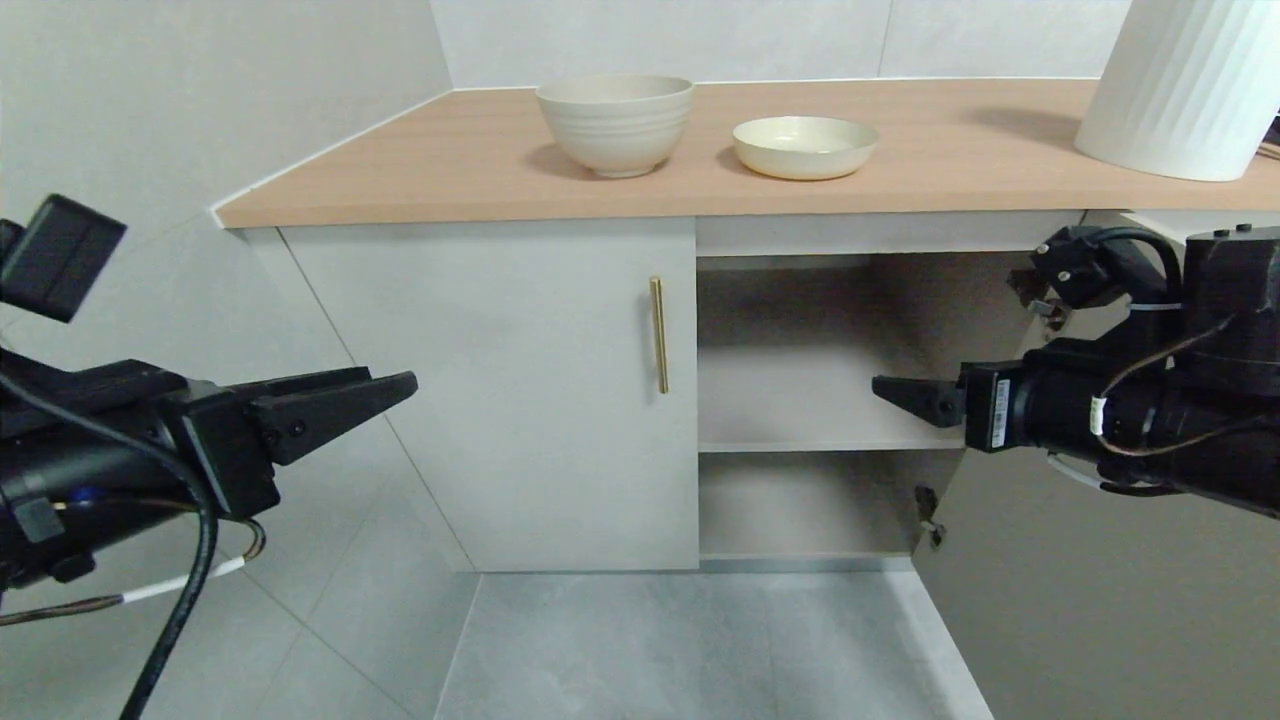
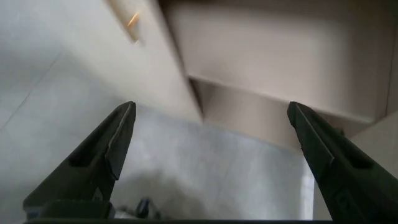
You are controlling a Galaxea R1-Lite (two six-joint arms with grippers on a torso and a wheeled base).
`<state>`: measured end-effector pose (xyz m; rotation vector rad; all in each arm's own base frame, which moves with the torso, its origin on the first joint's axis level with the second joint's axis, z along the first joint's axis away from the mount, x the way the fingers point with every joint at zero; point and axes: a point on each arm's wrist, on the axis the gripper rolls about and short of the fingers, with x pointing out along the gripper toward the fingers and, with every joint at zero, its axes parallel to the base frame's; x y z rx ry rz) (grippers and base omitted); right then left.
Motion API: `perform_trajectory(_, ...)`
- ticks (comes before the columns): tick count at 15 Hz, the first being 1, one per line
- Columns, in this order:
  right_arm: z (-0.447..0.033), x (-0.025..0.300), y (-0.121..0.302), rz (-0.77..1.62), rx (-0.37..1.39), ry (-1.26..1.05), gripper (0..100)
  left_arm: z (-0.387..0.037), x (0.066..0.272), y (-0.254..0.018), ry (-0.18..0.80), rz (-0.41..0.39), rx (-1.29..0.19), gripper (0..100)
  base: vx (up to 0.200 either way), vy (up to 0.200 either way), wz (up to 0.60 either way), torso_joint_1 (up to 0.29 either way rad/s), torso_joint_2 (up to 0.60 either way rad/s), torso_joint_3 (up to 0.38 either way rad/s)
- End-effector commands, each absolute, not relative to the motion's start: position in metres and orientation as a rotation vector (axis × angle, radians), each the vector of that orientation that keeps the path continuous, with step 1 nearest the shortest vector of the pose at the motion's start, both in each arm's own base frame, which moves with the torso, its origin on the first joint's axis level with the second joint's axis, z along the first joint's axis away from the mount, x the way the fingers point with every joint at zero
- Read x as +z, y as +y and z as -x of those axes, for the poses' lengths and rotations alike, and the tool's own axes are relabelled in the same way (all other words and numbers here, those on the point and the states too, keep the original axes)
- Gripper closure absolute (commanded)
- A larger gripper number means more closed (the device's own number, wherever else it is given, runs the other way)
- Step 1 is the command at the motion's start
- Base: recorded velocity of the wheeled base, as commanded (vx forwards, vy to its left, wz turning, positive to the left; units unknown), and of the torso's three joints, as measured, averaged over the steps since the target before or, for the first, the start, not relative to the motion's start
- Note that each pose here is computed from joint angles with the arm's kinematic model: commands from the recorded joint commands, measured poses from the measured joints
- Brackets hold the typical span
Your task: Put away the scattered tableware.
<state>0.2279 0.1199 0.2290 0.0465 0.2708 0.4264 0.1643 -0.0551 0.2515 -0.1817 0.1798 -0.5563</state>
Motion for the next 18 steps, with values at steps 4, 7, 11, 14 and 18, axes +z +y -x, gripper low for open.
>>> perform_trajectory(4, -0.161, 0.26, 0.106, -0.039, 0.529, 0.247, 0, -0.157, 0.271, -0.052, 0.098, 0.2, -0.56, 0, 0.0, 0.0, 0.0, 0.0, 0.0, 0.0)
perform_trajectory(7, -0.157, 0.262, 0.107, -0.037, 0.533, 0.248, 0, -0.159, 0.271, -0.056, 0.105, 0.198, -0.578, 0, 0.0, 0.0, 0.0, 0.0, 0.0, 0.0)
perform_trajectory(11, -0.158, 0.261, 0.108, -0.038, 0.532, 0.249, 0, -0.163, 0.267, -0.058, 0.131, 0.196, -0.58, 0, 0.0, 0.0, 0.0, 0.0, 0.0, 0.0)
perform_trajectory(14, -0.158, 0.261, 0.108, -0.038, 0.532, 0.249, 0, -0.162, 0.267, -0.059, 0.135, 0.195, -0.588, 0, 0.2, 0.0, 0.0, 0.001, 0.0, 0.002)
perform_trajectory(18, -0.158, 0.259, 0.108, -0.037, 0.536, 0.255, 0, -0.162, 0.267, -0.059, 0.132, 0.195, -0.587, 0, 0.2, 0.0, 0.0, 0.002, 0.0, 0.006)
